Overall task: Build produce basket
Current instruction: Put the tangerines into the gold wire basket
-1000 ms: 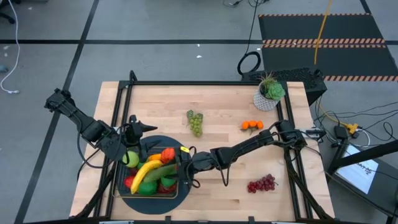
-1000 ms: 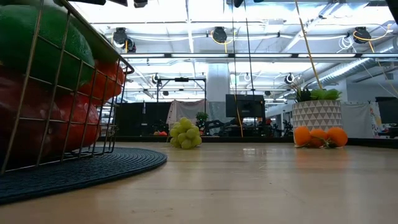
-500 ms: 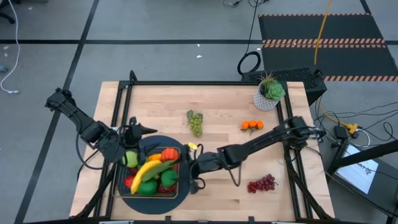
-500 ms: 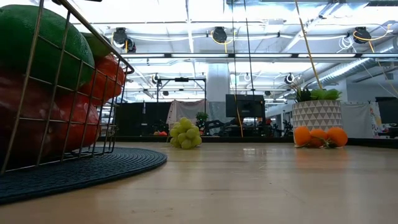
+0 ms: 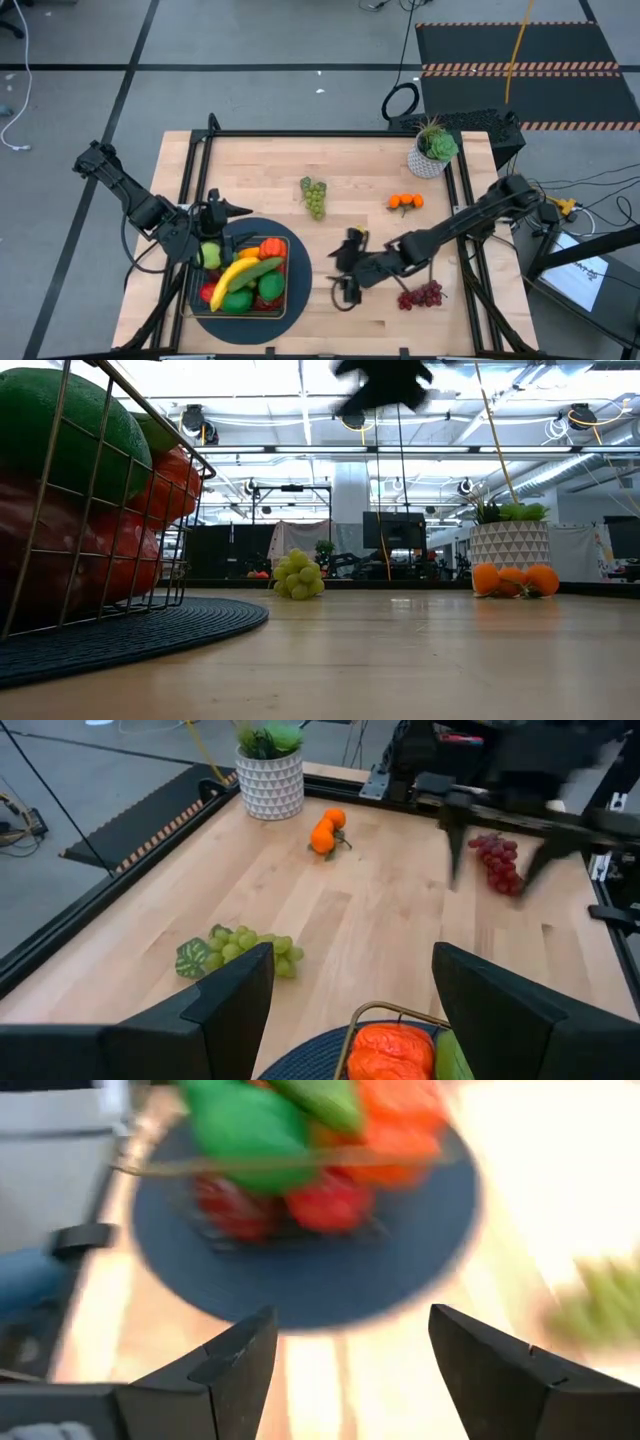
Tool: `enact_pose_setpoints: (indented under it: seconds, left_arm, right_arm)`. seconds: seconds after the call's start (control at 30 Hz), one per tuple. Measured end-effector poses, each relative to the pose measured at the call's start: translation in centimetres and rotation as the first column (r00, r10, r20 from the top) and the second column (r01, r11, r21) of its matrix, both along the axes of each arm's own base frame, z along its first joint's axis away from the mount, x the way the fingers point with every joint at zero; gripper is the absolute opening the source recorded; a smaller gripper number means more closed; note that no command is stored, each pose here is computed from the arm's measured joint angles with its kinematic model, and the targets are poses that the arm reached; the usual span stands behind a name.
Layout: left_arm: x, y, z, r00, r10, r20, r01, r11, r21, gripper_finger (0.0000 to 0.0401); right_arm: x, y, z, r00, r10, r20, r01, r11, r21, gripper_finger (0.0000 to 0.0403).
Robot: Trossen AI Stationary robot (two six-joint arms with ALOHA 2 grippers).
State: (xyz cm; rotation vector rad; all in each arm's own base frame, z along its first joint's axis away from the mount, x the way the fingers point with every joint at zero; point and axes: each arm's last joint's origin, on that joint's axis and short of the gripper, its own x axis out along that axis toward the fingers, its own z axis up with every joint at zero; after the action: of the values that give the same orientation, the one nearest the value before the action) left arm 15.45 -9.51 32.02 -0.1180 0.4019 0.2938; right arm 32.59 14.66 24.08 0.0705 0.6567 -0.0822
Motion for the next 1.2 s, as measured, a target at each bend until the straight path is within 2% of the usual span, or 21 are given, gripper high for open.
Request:
enact_pose_setpoints:
  seconds: [0.07, 0.17, 0.23, 0.37, 0.5, 0.7, 0.83, 1.2]
  left_arm:
    - [0.1, -0.1, -0.1, 1.0, 0.0, -0.003, 0.0, 1.0, 0.003, 0.0273]
    - [0.1, -0.1, -0.1, 1.0, 0.0, -0.006, 0.0, 1.0, 0.004, 0.0273]
    - [0.2, -0.1, -0.2, 1.0, 0.006, -0.007, -0.006, 1.0, 0.01, 0.0273]
    - [0.6, 0.0, -0.3, 1.0, 0.008, -0.02, -0.007, 0.999, 0.04, 0.0273]
    - [0.9, 0.3, -0.4, 0.999, 0.021, -0.03, -0.019, 0.998, 0.061, 0.0273]
    - [1.1, 0.8, -0.4, 0.999, 0.044, -0.031, -0.042, 0.997, 0.065, 0.0273]
    - [1.2, 1.0, -0.4, 0.998, 0.047, -0.037, -0.045, 0.996, 0.073, 0.0273]
    - [1.3, 1.1, -0.4, 0.998, 0.053, -0.037, -0.05, 0.996, 0.075, 0.0273]
  right_arm:
    - [-1.8, -0.8, -1.1, 0.993, -0.118, -0.01, 0.118, 0.992, 0.042, 0.0254]
    - [-4.6, -2.4, -2.6, 0.96, -0.281, -0.024, 0.281, 0.949, 0.143, 0.0254]
    - [-6.5, -3.5, -3.9, 0.923, -0.381, -0.052, 0.382, 0.897, 0.221, 0.0254]
    - [-10.1, -6.1, -6.5, 0.83, -0.545, -0.115, 0.549, 0.767, 0.331, 0.0254]
    - [-13.1, -8.8, -8.9, 0.734, -0.656, -0.172, 0.667, 0.651, 0.364, 0.0254]
    - [-15.8, -11.3, -11.3, 0.611, -0.743, -0.273, 0.786, 0.53, 0.318, 0.0254]
    - [-16.3, -11.9, -11.7, 0.577, -0.748, -0.328, 0.816, 0.506, 0.28, 0.0254]
    - [-16.9, -13.2, -12.2, 0.48, -0.798, -0.364, 0.877, 0.449, 0.172, 0.0254]
